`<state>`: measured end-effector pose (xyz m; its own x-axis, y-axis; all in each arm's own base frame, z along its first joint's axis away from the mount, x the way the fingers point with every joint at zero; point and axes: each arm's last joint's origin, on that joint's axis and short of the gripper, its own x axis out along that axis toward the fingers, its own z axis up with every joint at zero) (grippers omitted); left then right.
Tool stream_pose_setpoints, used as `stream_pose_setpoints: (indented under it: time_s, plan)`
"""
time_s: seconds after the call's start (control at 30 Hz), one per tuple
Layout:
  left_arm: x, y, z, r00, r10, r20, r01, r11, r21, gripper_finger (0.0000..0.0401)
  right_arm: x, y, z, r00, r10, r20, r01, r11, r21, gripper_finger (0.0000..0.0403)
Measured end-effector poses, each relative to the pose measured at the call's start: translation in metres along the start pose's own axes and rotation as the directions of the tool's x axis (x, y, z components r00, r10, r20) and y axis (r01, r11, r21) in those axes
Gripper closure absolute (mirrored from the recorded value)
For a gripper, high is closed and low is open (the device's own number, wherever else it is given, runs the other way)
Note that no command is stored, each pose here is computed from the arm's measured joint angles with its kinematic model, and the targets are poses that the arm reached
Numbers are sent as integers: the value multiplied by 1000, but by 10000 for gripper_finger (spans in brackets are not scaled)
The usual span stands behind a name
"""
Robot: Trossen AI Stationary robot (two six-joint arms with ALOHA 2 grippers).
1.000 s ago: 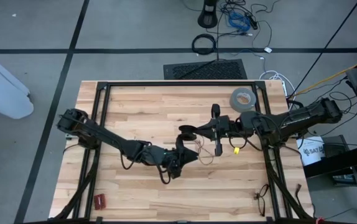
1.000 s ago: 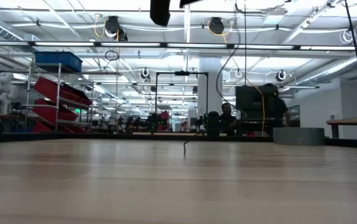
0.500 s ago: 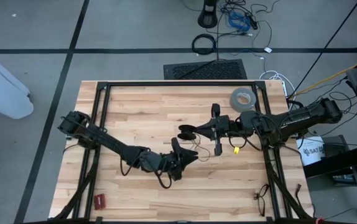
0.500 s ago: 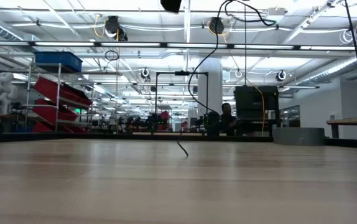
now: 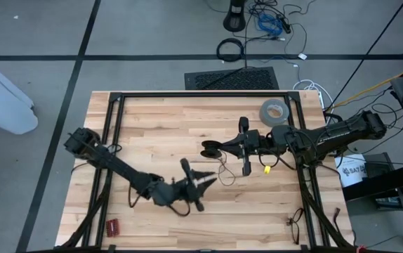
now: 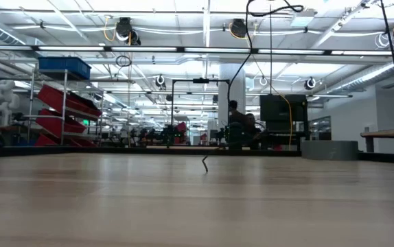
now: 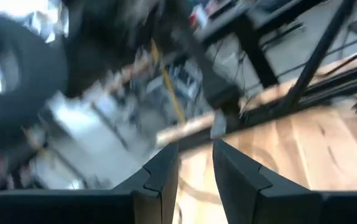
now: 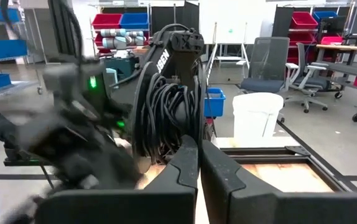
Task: Coil cords
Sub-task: Coil the black wire onto the spool
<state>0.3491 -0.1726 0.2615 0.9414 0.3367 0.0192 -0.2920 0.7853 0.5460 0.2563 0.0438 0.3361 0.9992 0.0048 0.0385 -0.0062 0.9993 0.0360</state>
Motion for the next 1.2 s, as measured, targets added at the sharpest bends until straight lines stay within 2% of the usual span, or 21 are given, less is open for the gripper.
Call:
stream_pose_setpoints:
  time_s: [0.1,0.23,0.37,0.43,0.53,0.7,0.9,1.0,1.07,1.2]
  plan:
    - [4,-1,-20,996,1,-93,-15,990,-143,294,0,0,0,1000,1,0,-1,1000,12,403]
    - [13,6,-45,987,36,-156,-91,927,-364,294,-1,3,0,1000,12,0,-12,1000,12,403]
    - [21,15,-56,982,72,-172,-142,889,-436,294,-4,4,3,1000,23,12,-24,1000,12,403]
    - [25,19,-57,981,87,-173,-155,888,-433,294,-7,5,5,999,29,16,-30,1000,11,403]
    - [29,25,-57,981,112,-158,-163,920,-356,294,-11,6,8,999,38,20,-38,999,12,403]
    - [39,35,-55,998,45,-51,-58,958,-280,294,-12,9,7,999,51,8,-51,999,9,403]
    - [49,43,-57,992,-104,66,118,960,-256,294,-12,9,8,999,53,11,-53,999,11,403]
    - [50,44,-58,990,-118,78,132,969,-208,294,-12,9,8,997,71,11,-71,997,11,403]
    - [52,47,-59,990,-115,78,129,971,-202,294,-12,9,8,997,73,11,-73,997,11,403]
    - [54,49,-60,979,-164,121,186,962,-199,294,-12,9,8,997,74,12,-74,997,11,403]
